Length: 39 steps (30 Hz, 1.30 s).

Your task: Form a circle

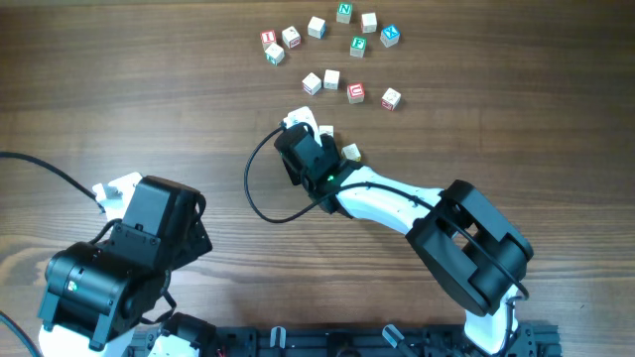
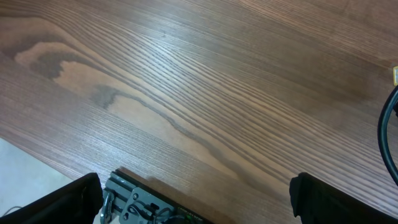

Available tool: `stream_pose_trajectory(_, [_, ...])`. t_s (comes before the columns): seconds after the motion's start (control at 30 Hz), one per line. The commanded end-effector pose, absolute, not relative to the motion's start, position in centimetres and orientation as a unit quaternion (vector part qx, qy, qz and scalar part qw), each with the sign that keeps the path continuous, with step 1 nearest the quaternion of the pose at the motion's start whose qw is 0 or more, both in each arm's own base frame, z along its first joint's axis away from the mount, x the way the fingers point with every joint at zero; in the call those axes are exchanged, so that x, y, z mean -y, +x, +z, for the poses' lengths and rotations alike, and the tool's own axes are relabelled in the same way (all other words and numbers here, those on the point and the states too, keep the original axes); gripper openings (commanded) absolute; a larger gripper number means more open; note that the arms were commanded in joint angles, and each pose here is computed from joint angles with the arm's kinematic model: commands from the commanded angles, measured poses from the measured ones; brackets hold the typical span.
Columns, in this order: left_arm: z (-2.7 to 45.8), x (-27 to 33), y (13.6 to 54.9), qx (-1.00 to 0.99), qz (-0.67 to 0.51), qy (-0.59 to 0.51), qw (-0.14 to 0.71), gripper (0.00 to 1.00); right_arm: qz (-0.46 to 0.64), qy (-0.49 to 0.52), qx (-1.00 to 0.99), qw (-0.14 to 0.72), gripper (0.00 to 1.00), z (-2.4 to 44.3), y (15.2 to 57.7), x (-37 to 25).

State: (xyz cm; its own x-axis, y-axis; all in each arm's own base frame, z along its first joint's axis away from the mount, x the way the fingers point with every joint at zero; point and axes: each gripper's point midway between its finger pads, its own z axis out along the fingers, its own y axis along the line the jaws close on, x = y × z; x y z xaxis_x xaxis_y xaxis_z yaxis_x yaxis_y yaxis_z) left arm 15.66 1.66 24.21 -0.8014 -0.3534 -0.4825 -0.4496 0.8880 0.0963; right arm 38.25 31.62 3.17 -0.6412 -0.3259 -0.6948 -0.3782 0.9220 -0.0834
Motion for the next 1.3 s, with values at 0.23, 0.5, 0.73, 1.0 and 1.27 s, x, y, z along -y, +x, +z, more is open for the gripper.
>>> stream_pose_trajectory(0.23, [24.1,-1.8,15.6,-0.941,0.103,-0.223,0.233,1.0,0.024,-0.186,-0.908,0.376,0.05,2.6,38.6,-31.2])
stream_pose_trajectory(0.5, [24.1,-1.8,15.6,-0.941,0.103,-0.223,0.233,1.0,0.066,-0.244,-0.899,0.359,0.05,2.4,37.6,-33.2])
stream_pose_trajectory(0.73, [24.1,-1.8,15.6,-0.941,0.103,-0.223,0.233,1.0,0.058,-0.228,-0.909,0.344,0.05,1.9,37.4,-32.3])
stream_pose_trajectory(1.0, [24.1,-1.8,15.6,-0.941,0.103,-0.223,0.233,1.0,0.051,-0.216,-0.912,0.345,0.05,1.8,37.7,-31.8])
stream_pose_trajectory(1.27, [24.1,-1.8,15.6,-0.941,0.103,-0.223,0.233,1.0,0.05,-0.212,-0.912,0.348,0.05,1.9,37.8,-31.8])
